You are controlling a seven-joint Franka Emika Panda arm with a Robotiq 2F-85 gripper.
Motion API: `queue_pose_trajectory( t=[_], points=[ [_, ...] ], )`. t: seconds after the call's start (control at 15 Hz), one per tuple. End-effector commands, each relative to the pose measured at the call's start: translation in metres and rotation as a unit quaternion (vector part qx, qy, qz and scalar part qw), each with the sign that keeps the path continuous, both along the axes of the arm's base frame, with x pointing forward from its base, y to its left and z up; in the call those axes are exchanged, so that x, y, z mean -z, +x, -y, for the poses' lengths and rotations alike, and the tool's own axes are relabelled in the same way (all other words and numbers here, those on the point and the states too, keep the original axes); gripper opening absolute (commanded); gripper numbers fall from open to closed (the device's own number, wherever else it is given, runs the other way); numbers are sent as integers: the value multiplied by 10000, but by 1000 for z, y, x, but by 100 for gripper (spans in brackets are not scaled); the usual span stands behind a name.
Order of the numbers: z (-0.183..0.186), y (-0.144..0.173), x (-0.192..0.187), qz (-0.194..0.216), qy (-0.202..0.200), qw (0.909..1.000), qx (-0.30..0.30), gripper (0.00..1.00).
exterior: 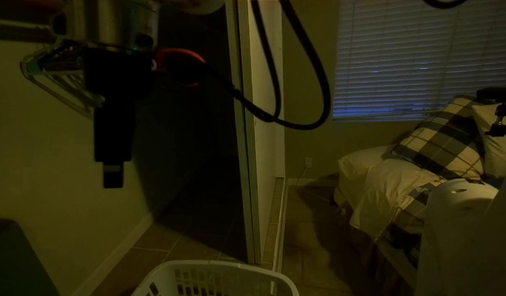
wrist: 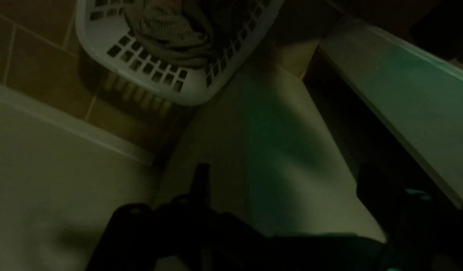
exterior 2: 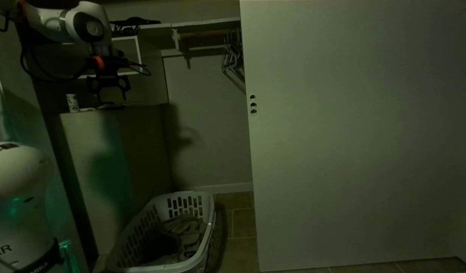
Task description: Move the thing on the shelf to the right
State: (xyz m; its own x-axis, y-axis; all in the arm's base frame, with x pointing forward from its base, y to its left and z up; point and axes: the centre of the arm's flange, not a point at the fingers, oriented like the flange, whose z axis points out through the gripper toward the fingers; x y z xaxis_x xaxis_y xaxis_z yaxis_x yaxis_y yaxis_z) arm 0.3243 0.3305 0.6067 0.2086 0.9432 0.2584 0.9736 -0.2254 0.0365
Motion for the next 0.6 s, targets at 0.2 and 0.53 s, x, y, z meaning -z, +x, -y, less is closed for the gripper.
queue_pose_trajectory(
  t=[0.2,0.53],
  points=[
    [-79,28,-7,687,1248,9843,-1041,100],
    [-72,20,2,696,1066,9879,-885,100]
  ],
)
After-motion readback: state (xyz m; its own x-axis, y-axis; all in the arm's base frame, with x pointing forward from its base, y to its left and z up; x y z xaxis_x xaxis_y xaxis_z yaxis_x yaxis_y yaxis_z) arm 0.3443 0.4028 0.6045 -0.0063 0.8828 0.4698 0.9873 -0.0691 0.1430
